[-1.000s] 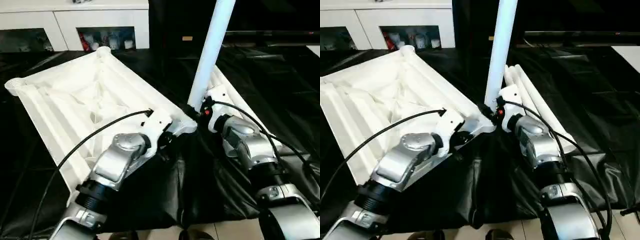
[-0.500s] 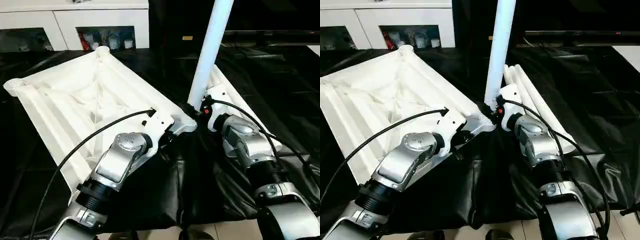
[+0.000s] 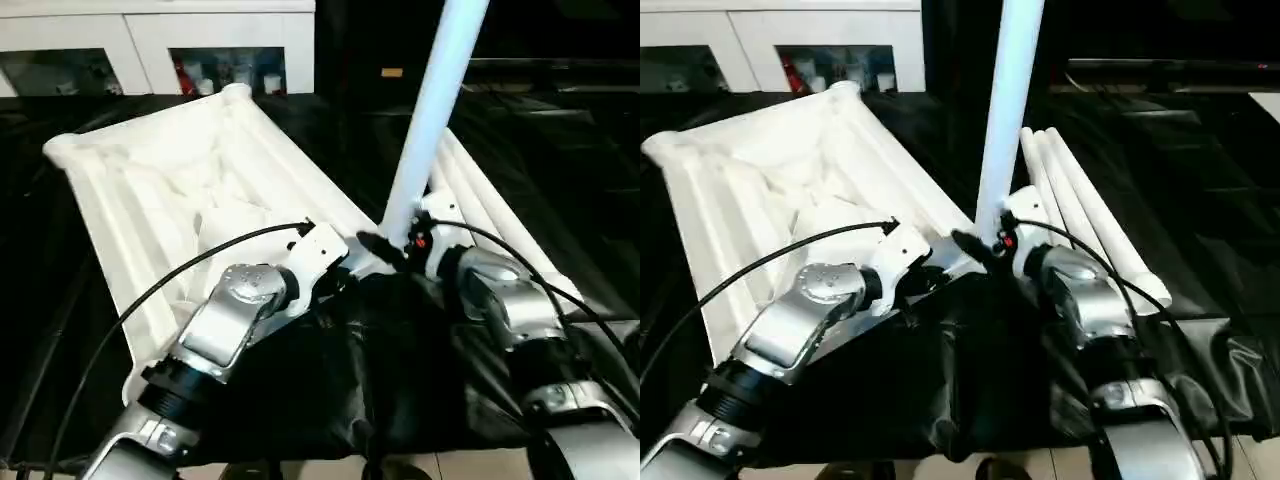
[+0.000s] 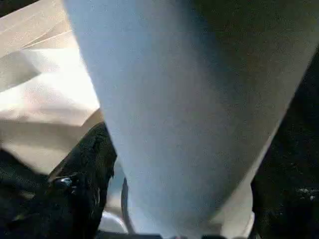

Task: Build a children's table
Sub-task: Insert table leg to table base

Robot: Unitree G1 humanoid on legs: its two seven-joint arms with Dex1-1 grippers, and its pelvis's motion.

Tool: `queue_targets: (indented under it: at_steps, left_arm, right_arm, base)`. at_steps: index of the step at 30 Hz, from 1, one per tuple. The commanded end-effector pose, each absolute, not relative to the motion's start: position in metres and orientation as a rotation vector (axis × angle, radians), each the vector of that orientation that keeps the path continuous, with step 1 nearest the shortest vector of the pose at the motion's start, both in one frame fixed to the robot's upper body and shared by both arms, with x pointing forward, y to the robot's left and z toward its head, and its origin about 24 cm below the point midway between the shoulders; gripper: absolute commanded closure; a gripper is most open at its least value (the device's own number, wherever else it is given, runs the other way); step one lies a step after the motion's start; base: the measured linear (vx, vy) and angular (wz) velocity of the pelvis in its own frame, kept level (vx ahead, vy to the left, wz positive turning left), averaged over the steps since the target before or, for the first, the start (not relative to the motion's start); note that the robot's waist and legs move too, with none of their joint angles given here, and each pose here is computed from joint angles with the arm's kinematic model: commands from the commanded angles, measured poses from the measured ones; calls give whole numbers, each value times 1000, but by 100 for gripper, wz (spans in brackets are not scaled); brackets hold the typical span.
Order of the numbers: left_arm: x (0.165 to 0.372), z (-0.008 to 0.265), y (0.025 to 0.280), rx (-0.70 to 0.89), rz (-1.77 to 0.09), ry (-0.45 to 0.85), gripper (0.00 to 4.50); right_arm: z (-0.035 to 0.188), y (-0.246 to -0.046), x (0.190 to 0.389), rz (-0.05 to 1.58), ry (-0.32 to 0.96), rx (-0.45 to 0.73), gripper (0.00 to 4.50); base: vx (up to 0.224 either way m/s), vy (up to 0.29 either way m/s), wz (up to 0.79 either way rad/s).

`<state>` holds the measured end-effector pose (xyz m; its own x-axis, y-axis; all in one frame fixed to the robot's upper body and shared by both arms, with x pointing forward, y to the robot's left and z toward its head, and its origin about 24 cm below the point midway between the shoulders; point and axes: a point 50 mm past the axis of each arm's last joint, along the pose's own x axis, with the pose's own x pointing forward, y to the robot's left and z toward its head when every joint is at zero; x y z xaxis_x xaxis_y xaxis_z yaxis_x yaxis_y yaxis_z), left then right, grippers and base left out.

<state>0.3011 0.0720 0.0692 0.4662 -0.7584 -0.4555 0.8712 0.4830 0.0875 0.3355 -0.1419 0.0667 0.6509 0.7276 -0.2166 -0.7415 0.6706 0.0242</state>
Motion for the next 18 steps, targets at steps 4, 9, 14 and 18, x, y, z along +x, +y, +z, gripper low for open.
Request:
queue_targets:
  at_steps: [4, 9, 14, 18]
  left_arm:
    - [291, 85, 62, 330, -1215, 254, 450]
    - [282, 84, 71, 330, -1331, 252, 450]
    - [276, 81, 81, 350, -1402, 271, 450]
    - [272, 79, 88, 349, -1444, 290, 450]
  right_arm:
    - [64, -135, 316, 1060, 242, -111, 78]
    - [61, -142, 302, 1180, 288, -180, 78]
    - [62, -145, 293, 1256, 307, -218, 78]
    - [64, -145, 287, 1327, 306, -224, 78]
  base:
    - [0, 0, 0]
    - [0, 0, 0]
    - [0, 0, 0]
    - [0, 0, 0]
